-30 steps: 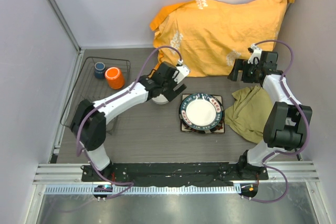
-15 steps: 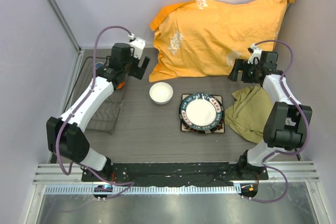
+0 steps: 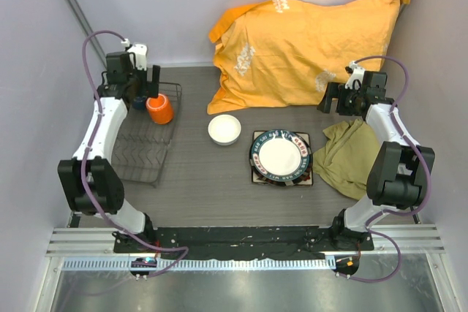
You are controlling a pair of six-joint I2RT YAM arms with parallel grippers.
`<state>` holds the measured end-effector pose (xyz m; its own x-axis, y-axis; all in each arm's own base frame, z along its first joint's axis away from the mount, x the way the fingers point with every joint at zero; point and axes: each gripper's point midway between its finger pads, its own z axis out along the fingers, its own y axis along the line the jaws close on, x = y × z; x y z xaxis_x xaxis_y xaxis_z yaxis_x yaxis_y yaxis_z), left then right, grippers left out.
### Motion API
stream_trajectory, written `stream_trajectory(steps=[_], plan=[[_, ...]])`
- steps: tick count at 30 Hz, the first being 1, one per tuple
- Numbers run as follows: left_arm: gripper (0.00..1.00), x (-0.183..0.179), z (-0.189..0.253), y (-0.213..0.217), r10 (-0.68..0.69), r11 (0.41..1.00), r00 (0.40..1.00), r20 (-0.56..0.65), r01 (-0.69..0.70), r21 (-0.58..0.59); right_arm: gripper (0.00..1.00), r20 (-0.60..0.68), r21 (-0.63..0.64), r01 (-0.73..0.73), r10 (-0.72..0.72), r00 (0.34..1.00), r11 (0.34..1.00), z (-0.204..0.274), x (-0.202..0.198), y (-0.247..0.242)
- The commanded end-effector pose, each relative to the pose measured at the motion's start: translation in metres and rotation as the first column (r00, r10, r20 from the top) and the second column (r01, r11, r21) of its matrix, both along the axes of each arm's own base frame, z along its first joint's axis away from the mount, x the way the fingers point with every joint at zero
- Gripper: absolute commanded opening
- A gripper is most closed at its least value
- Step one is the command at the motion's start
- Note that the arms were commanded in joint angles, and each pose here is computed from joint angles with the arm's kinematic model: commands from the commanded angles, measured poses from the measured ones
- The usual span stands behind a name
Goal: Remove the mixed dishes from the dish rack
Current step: Place the bowl at the center of the board.
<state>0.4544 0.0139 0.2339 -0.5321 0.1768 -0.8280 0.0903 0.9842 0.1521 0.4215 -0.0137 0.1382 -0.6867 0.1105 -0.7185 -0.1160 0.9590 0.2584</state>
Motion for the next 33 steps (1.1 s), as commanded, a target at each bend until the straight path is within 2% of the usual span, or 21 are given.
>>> stream_trajectory(steps=[1, 12, 25, 33], plan=[[0.99, 0.024, 0.011, 0.021, 0.015, 1.0, 0.999, 0.038, -0.016, 0.009, 1.0, 0.052, -0.02, -0.012, 0.013, 0.999, 1.0, 0.015, 0.012, -0.001], [0.98, 0.052, -0.011, 0.073, 0.088, 0.994, 0.996, -0.013, -0.087, 0.064, 1.0, 0.026, -0.024, -0.024, 0.024, 0.999, 0.999, 0.006, 0.013, 0.001], [0.96, 0.068, -0.039, 0.077, 0.086, 0.994, 0.994, -0.068, -0.082, 0.067, 1.0, 0.002, -0.028, -0.02, 0.02, 1.0, 0.999, -0.003, 0.013, 0.0], [0.96, 0.077, -0.059, 0.07, 0.042, 0.997, 0.991, -0.125, -0.033, 0.074, 1.0, 0.0, -0.035, -0.021, 0.021, 1.0, 0.999, -0.004, 0.013, -0.001]])
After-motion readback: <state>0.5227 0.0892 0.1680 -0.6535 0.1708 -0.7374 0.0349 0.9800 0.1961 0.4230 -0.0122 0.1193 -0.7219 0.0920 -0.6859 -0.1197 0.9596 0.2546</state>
